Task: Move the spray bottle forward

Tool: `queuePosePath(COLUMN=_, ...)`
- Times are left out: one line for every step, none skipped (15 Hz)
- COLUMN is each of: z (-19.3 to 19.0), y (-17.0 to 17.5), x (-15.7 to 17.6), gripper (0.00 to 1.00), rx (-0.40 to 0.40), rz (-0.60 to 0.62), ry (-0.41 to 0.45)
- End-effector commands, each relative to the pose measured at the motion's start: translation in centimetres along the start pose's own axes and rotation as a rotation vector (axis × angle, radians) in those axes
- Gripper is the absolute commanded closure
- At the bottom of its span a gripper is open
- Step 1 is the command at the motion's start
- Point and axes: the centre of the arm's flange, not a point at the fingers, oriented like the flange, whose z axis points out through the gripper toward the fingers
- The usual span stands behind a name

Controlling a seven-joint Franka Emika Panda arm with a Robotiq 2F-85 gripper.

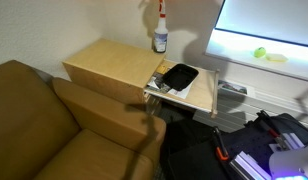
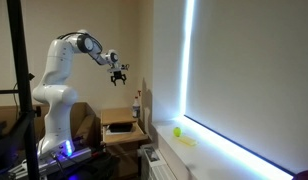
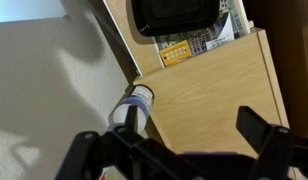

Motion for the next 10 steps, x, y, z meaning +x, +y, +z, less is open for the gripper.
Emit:
queuePosePath(z=2.6, y=-0.5, x=-1.3, gripper=0.0, rx=-0.053, rz=-0.08, ry=-0.111)
queuePosePath(z=4.4, y=0.0, x=-0.7, gripper=0.0, rx=-0.067, rz=-0.072, ry=-0.156)
queuePosePath(z=6.6, y=0.6, x=0.9, gripper=0.0, rx=-0.034, rz=-0.022, ry=-0.179)
queuePosePath(z=8.0, y=1.2, x=2.1, gripper=0.0, rx=0.002, rz=0.014, ry=-0.163)
queuePosePath(z=9.0, y=1.9, x=3.4, gripper=0.0, rx=0.037, rz=0.068, ry=-0.137)
queuePosePath(z=10.1, y=2.4, x=4.9, gripper=0.0, rx=0.09, rz=0.117, ry=-0.118)
queuePosePath(z=11.0, y=3.2, x=6.6, gripper=0.0, rx=0.104, rz=0.161, ry=-0.085)
queuePosePath(z=11.7, y=4.1, x=8.0, gripper=0.0, rx=0.122, rz=0.208, ry=-0.058)
queuePosePath(z=12.1, y=5.2, x=9.6, gripper=0.0, rx=0.124, rz=0.261, ry=-0.029)
queuePosePath(z=12.1, y=6.1, x=10.8, gripper=0.0, rx=0.118, rz=0.31, ry=0.003)
